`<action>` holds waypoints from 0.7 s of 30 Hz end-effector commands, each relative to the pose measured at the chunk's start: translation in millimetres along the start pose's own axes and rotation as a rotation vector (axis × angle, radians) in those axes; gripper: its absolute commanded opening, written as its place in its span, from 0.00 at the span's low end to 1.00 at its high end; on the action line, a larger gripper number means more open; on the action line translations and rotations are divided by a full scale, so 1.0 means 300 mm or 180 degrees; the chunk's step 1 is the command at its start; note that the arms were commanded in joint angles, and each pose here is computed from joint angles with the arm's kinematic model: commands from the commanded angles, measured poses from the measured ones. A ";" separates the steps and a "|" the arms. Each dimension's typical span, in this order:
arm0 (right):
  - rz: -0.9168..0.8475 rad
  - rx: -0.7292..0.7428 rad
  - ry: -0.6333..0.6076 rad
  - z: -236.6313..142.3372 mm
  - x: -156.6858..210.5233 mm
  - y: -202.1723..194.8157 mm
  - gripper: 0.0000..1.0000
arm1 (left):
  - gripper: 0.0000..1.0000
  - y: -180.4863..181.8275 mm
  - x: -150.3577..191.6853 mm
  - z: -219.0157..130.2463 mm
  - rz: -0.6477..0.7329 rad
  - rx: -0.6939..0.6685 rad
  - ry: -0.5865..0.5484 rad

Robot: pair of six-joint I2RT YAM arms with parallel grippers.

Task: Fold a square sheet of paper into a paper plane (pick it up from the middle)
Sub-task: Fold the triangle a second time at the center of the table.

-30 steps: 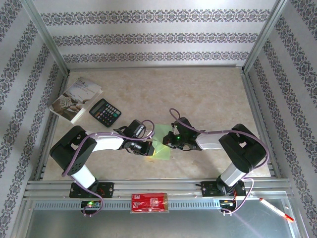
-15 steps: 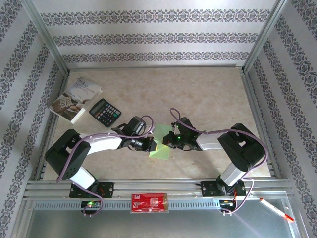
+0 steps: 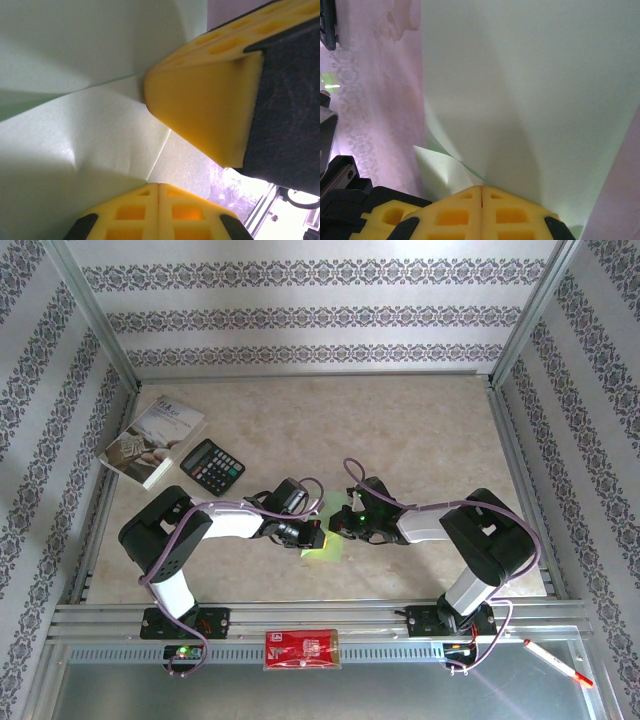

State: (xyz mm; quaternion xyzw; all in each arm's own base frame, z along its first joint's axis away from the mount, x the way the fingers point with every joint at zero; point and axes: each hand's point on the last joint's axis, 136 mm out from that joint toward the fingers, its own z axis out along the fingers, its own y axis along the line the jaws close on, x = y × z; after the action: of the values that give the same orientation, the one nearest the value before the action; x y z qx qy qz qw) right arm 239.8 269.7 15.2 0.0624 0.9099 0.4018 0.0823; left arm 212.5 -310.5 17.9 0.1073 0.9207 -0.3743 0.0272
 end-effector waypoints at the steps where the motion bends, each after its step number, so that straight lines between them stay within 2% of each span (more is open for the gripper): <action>1: 0.0114 0.0364 0.0083 0.000 0.047 -0.128 0.00 | 0.00 0.046 0.034 0.009 -0.0085 -0.0145 0.0056; 11: 0.0106 0.0416 0.0115 -0.001 0.055 -0.147 0.00 | 0.00 0.098 0.114 -0.006 -0.0406 -0.0066 0.0148; 21: 0.0102 0.0446 0.0126 -0.006 0.059 -0.161 0.00 | 0.00 0.140 0.158 -0.054 -0.0648 0.0042 0.0095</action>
State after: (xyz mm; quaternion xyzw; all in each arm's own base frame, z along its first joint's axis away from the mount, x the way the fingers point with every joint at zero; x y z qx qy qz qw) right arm 238.4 269.8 15.0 0.0495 0.9092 0.4042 0.0866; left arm 196.9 -286.7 16.4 0.0591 0.9085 -0.4131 0.0221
